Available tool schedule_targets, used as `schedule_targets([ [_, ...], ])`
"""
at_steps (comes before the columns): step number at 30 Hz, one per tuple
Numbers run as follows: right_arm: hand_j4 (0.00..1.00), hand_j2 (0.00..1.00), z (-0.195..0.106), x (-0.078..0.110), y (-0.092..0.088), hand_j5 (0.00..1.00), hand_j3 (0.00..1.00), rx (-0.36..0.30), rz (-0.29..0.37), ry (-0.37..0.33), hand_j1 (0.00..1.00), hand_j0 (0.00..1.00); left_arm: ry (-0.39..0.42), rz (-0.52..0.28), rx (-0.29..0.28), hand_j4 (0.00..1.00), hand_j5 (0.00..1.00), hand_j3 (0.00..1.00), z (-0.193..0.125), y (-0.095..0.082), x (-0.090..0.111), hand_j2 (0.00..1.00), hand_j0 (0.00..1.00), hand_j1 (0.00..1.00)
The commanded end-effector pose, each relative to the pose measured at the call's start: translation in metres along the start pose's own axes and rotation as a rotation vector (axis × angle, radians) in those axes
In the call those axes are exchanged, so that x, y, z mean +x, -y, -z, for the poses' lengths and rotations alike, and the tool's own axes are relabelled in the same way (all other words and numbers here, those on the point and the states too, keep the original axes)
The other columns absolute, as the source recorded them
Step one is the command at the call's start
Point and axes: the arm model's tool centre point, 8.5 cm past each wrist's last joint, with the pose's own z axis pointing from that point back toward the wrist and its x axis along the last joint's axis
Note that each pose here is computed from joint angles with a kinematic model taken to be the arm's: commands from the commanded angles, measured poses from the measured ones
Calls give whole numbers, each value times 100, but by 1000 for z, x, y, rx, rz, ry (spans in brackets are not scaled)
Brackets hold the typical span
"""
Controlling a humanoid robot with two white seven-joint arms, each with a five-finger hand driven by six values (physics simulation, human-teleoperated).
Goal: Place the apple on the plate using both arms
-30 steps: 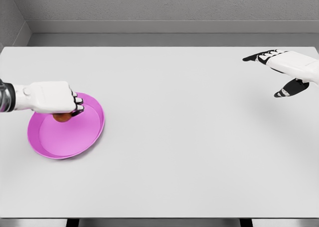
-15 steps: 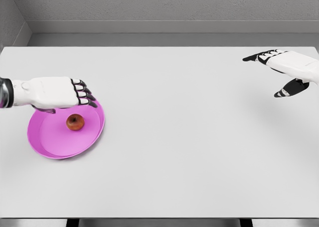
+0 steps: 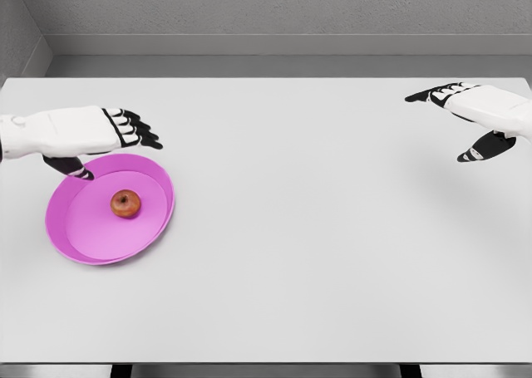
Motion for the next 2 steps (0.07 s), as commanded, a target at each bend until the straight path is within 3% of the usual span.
schedule_targets([
  [1,100,100,0,0,0,100,100,0,2,-1,100,100,-2,-6,6,100,100,100,0,-1,-1,100,100,100],
  [2,100,100,-1,0,1,100,100,0,0,0,100,100,-2,-6,6,100,100,100,0,-1,-1,100,100,100],
])
